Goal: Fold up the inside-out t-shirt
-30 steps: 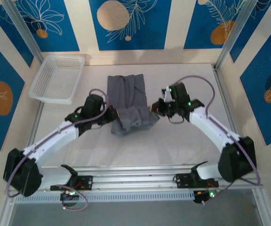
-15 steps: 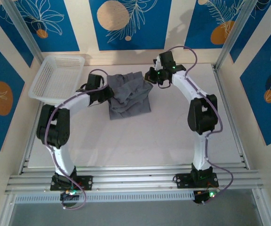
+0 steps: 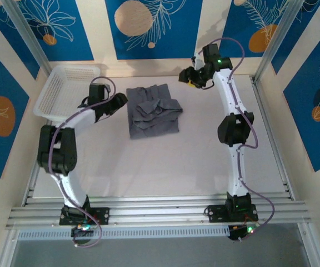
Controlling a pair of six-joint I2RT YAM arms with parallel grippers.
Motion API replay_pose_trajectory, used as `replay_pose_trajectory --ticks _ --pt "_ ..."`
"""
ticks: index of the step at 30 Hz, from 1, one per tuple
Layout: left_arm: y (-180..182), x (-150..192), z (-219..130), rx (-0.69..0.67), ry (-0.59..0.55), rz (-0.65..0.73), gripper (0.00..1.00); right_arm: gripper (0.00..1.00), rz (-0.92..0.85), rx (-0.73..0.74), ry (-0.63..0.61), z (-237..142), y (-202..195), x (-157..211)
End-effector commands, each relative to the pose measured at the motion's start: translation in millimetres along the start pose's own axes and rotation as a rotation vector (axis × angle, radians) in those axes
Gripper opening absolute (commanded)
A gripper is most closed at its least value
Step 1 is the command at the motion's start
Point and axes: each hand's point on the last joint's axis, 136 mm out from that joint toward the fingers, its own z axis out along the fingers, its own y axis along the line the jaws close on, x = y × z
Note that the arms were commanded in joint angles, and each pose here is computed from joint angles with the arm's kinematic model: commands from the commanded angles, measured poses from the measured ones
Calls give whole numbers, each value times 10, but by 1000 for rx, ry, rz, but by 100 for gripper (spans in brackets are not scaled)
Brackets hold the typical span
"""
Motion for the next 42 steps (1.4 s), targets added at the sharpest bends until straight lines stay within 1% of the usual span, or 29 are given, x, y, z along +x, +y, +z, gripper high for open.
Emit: replay_pose_trajectory --ticks 1,5,7,9,11,12,15,18,19,21,22,23,24,26,27,28,31,34,38,41,42 --pt "-52 547 -140 -18 96 91 60 56 -15 30 270 231 -45 972" --pt "64 1140 -167 -111 211 200 57 57 63 -10 238 265 -176 1354" --pt "139 1293 -129 -137 235 208 55 57 119 -19 208 371 -266 1482" --pt "229 1376 -63 -150 253 181 52 56 172 -46 196 509 -295 1582" --pt "328 1424 -2 -175 260 168 44 55 202 -50 192 687 -311 1669" --pt "370 1425 18 -189 255 164 42 55 206 -37 189 757 -340 1696" --pt "408 1432 87 -194 256 167 41 55 228 -13 185 917 -407 1723" --pt "294 1497 206 -112 293 156 41 55 250 -28 178 978 -408 1680" --pt "272 1525 243 -92 305 144 41 53 257 -38 173 985 -398 1655" --pt "285 1550 293 -79 310 121 41 44 261 -56 163 993 -357 1607" --pt "305 1562 314 -83 312 114 40 37 266 -61 164 1006 -351 1600" --pt "318 1571 332 -85 313 109 36 30 270 -65 165 1016 -347 1591" --pt "329 1579 347 -85 315 104 31 25 273 -68 169 1021 -343 1591" --pt "357 1598 346 -92 321 99 12 11 273 -75 178 1023 -329 1616" --pt "378 1602 331 -95 320 94 5 4 270 -76 177 1009 -323 1623" --pt "382 1603 300 -96 317 93 0 0 266 -74 172 979 -327 1635" --pt "408 1647 140 -94 320 87 0 0 278 -43 120 823 -389 1713" --pt "446 1833 -92 -79 357 75 0 0 318 -5 56 602 -512 1978" --pt "574 2357 -488 -92 444 68 0 0 369 27 60 350 -620 2618" --pt "657 2747 -776 -116 489 57 0 0 392 66 76 172 -687 3109" --pt "658 2847 -851 -116 495 58 3 0 389 68 85 131 -682 3247"
